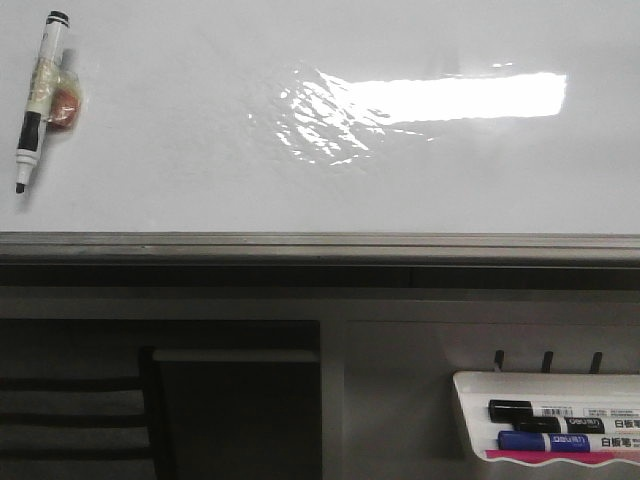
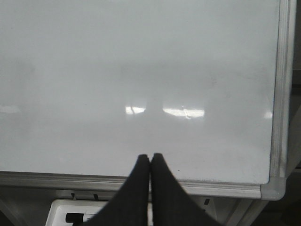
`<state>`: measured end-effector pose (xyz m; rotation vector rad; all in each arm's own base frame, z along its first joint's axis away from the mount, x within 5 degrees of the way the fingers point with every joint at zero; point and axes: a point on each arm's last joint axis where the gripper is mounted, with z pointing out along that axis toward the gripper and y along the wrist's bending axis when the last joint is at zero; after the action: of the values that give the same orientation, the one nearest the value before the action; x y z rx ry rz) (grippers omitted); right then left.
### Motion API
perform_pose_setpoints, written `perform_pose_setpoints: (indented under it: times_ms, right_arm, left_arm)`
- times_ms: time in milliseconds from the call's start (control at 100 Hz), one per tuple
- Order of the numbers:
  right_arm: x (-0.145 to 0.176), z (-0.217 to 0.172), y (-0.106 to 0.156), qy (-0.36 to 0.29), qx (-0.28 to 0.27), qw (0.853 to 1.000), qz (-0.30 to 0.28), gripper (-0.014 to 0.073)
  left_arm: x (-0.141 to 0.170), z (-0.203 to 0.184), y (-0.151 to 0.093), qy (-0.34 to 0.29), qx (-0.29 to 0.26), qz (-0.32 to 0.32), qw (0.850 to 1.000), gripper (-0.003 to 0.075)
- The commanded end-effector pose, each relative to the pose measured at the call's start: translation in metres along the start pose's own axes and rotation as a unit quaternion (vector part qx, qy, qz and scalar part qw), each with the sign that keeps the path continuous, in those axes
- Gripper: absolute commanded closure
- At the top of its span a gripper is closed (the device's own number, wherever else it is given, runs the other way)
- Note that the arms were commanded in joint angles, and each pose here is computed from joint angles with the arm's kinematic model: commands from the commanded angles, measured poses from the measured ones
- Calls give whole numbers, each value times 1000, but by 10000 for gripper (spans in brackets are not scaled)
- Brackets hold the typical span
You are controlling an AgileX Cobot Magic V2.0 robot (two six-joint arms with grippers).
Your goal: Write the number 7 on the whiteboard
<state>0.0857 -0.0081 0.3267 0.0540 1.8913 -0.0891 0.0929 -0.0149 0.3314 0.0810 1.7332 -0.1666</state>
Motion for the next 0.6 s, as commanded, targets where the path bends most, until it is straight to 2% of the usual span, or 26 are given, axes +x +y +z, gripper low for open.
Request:
perform_pose_setpoints:
  times_ms: [0,590]
  right_arm:
    - [-16,-3,-1,-46,3,999,-7,666]
    - [-16,-2,-1,-42,3,999,-7,666]
  left_arm:
    - [-18,-1,-1,-48,0,-4,999,741]
    - [-18,-1,-1,-48,0,-4,999,740]
